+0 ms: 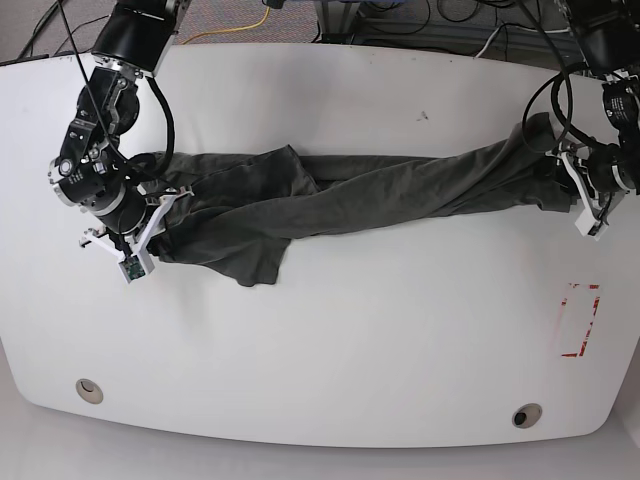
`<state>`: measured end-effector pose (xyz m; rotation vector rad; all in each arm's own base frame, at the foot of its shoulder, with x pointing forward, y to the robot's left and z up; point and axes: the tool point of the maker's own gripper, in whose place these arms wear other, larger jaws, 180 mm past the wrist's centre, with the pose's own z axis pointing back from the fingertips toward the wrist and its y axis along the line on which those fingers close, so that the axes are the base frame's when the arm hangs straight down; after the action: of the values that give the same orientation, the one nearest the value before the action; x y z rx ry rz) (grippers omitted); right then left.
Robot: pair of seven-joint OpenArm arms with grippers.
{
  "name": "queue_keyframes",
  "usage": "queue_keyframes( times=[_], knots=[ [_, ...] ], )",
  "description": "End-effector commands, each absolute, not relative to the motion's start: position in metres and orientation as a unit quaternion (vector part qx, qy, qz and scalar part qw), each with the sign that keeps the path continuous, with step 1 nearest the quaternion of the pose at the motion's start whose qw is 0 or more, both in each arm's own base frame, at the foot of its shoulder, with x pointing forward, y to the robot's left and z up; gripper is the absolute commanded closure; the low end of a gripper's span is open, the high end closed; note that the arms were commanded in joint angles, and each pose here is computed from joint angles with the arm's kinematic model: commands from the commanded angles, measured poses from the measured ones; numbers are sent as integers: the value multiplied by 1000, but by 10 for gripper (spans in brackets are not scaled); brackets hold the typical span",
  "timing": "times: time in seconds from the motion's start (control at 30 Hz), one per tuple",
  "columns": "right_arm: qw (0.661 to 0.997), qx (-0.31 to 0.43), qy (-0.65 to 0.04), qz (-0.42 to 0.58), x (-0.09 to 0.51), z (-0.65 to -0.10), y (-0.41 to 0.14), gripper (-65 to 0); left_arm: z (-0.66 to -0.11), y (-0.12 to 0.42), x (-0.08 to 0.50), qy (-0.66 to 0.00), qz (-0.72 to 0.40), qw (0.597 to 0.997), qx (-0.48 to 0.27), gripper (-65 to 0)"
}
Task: Layout the t-shirt on the table in an organized manner, then fold the t-shirt properly
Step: 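Lift the held shirt ends with both grippers, raising the shirt off the table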
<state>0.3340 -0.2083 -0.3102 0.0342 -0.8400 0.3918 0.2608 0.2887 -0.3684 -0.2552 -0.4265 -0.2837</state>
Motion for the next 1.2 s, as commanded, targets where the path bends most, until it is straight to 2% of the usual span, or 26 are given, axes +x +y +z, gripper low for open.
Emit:
queue_keyframes(
  times=[0.0,0.8,0.9,1.03,1.17],
  knots=[
    [882,12,-431,192,343,-294,-210,-65,-360,291,271,-226,-143,955,-127,-346],
    [882,12,-431,191,343,-294,-210,-65,-391,267,243,-157,-188,959,-143,-342],
    [882,12,-431,191,343,-294,-210,-65,-394,267,239,-153,-188,960,-144,-307],
    [882,12,-431,191,343,-294,-210,-65,-394,267,238,-152,-187,960,-144,-226],
    [882,12,-431,191,343,-294,-210,-65,-394,267,237,-151,-187,960,-145,-186]
  ],
)
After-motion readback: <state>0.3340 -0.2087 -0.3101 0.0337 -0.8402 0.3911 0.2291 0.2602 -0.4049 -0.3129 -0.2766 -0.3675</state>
